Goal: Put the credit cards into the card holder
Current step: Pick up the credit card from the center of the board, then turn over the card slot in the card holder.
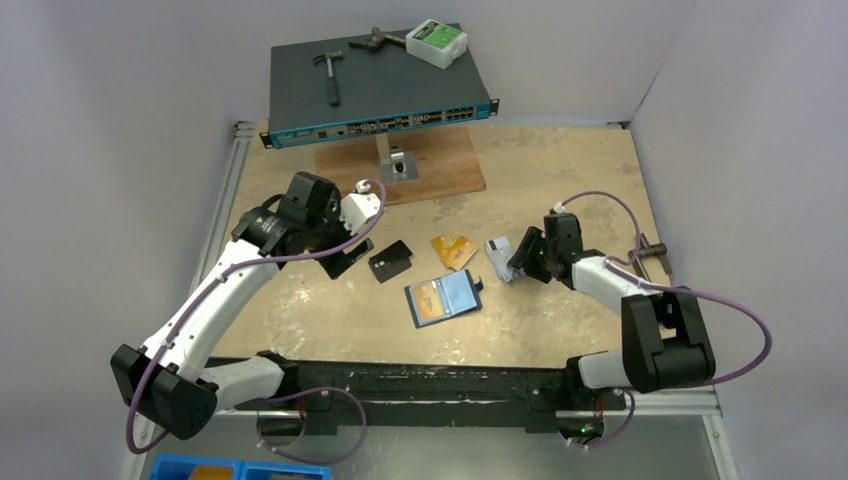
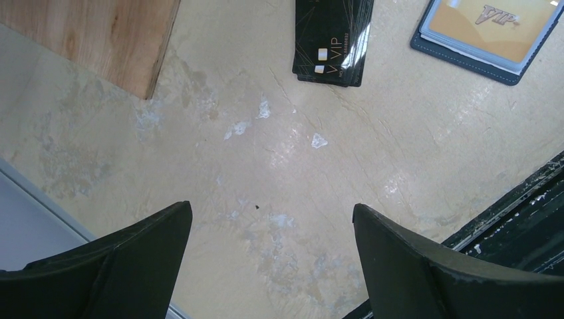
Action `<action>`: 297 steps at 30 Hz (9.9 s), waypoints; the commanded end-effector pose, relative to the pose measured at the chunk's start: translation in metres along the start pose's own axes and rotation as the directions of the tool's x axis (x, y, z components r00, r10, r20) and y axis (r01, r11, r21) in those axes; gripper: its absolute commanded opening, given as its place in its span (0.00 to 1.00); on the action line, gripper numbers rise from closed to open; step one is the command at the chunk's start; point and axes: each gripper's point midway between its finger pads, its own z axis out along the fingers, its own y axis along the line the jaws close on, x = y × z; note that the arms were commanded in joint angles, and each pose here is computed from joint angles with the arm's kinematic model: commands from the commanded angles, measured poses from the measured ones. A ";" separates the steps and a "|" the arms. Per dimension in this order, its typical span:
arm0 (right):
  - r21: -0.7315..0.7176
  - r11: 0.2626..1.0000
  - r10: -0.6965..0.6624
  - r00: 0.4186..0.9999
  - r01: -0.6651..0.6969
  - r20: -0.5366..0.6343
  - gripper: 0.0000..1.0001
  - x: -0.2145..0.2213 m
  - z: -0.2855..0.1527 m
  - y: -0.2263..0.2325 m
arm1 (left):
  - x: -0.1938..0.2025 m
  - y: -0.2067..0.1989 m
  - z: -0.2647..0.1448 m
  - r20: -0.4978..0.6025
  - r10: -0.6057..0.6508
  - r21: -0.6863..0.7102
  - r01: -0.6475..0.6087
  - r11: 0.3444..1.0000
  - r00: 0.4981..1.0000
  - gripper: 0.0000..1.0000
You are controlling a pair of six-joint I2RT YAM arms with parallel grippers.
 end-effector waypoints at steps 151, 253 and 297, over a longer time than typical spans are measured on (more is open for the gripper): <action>-0.951 -0.011 -0.117 0.944 0.309 0.308 0.14 0.047 -0.288 0.334 | -0.138 -0.080 -0.105 0.167 -0.718 0.857 0.261 0.444 0.676 0.00; -0.116 0.941 -0.304 0.945 0.318 0.121 0.00 0.057 -0.048 0.092 | -0.029 -0.151 0.134 -0.162 -0.352 0.562 0.380 0.735 0.922 0.45; -0.152 0.935 -0.305 0.945 0.321 0.121 0.00 0.061 -0.049 0.093 | -0.027 -0.148 0.135 -0.169 -0.337 0.551 0.372 0.747 0.926 0.43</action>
